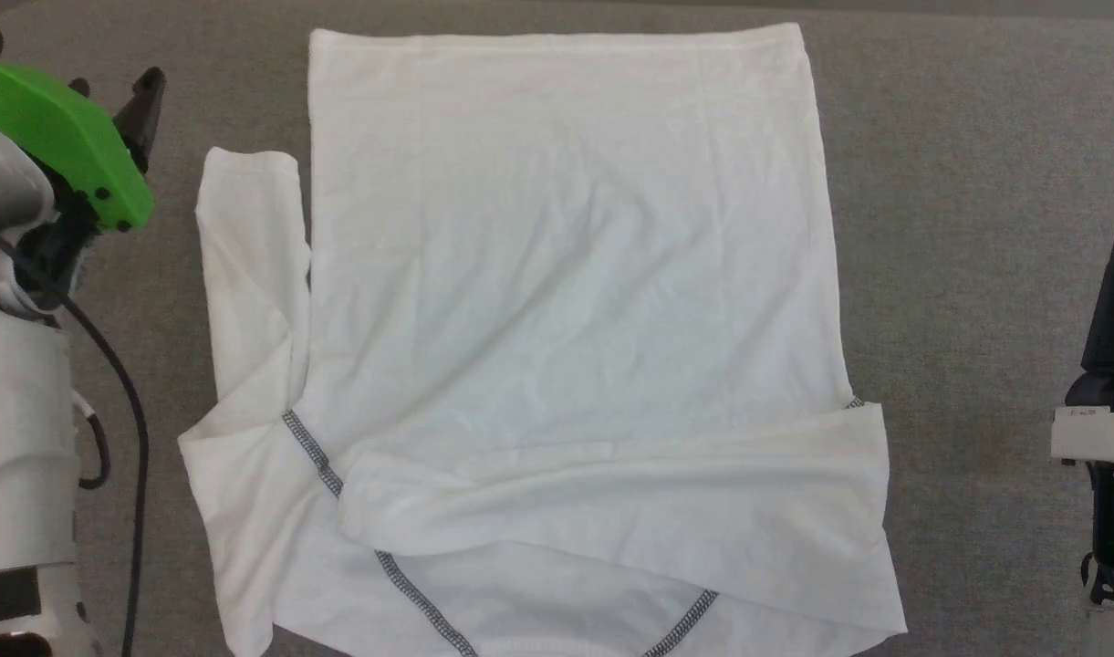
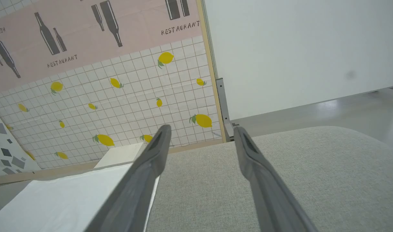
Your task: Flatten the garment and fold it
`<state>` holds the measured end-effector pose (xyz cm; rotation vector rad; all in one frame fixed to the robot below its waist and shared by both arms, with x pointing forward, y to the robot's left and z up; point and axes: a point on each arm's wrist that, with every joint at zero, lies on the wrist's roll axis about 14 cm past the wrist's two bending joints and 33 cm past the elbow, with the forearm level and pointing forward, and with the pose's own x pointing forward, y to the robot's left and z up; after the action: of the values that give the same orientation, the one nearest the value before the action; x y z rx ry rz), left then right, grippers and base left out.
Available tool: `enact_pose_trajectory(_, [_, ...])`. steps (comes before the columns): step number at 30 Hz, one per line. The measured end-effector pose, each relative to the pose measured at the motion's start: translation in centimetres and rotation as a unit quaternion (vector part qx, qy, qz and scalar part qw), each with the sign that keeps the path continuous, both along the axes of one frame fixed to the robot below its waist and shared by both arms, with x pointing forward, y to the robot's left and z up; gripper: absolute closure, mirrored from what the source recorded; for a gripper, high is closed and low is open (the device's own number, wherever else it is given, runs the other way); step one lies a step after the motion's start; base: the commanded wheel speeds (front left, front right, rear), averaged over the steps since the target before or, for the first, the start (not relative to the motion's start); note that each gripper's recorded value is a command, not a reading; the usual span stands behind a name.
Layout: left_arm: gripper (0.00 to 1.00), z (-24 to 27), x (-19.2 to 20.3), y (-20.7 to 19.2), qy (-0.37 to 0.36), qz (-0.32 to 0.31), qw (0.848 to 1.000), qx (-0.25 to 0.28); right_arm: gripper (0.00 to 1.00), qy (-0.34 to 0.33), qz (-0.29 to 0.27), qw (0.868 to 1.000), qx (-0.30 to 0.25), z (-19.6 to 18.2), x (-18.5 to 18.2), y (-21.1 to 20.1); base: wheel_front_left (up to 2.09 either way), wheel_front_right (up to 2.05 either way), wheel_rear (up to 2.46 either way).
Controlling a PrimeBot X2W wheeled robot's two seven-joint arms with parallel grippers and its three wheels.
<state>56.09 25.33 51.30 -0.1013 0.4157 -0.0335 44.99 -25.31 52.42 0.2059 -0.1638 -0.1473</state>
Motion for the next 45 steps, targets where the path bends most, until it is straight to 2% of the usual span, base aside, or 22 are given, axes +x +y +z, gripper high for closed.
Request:
enact_pose_trajectory(3, [0.0,-3.2,0.5,0.1,0.076,-0.007,0.997,-0.008,0.0,0.015,-0.009,1.0,0.0,-1.4,0.4,-0.6,0.0,0.0,0.0])
enact_pose_trajectory(7, [0.0,-8.2,0.1,-0.2,0.177,-0.015,0.984,-0.011,0.0,0.038,-0.022,0.999,-0.001,-3.6,0.7,-1.5,0.0,0.0,0.0])
enact_pose_trajectory(13, [0.0,-12.5,-0.1,-0.4,0.25,-0.012,0.968,-0.005,0.0,0.055,-0.031,0.998,-0.008,-5.5,1.4,-2.2,0.0,0.0,0.0])
enact_pose_trajectory(18, [0.0,-14.4,-0.3,0.2,0.279,-0.005,0.96,0.014,0.0,0.062,-0.034,0.997,-0.014,-6.2,1.7,-2.5,0.0,0.0,0.0])
enact_pose_trajectory(19, [0.11,-14.7,-0.4,0.1,0.285,-0.005,0.958,0.009,0.0,0.064,-0.034,0.997,-0.015,-6.3,1.7,-2.5,0.0,0.0,0.0])
enact_pose_trajectory(20, [0.78,-14.6,-0.2,0.0,0.281,-0.004,0.96,0.004,0.0,0.065,-0.035,0.997,-0.016,-6.4,1.7,-2.6,0.0,0.0,0.0])
enact_pose_trajectory(21, [1.0,-14.5,0.0,-0.1,0.273,-0.003,0.962,-0.001,0.0,0.065,-0.035,0.997,-0.016,-6.5,1.7,-2.6,0.0,0.0,0.0])
enact_pose_trajectory(25, [1.0,-13.8,0.4,-0.8,0.225,0.001,0.973,-0.047,0.0,0.067,-0.036,0.997,-0.015,-6.5,1.8,-2.6,0.0,0.0,0.0])
enact_pose_trajectory(28, [1.0,-12.9,0.3,-0.1,0.188,0.023,0.98,-0.063,0.0,0.061,-0.033,0.998,-0.012,-5.9,1.8,-2.4,0.0,0.0,0.0])
enact_pose_trajectory(34, [1.0,-7.9,-0.5,6.3,0.071,0.121,0.988,-0.066,0.0,0.045,-0.023,0.999,-0.009,-4.0,1.5,-1.7,0.0,0.0,0.0])
enact_pose_trajectory(39, [1.0,-4.3,-4.1,12.3,0.015,0.202,0.978,-0.049,0.0,0.041,-0.017,0.999,-0.002,-2.8,0.3,-1.3,0.0,0.0,0.0])
enact_pose_trajectory(45, [1.0,-1.7,-10.1,18.2,-0.032,0.304,0.952,-0.037,0.0,0.029,-0.006,1.0,0.005,-1.3,-0.5,-0.6,0.0,0.0,0.0])
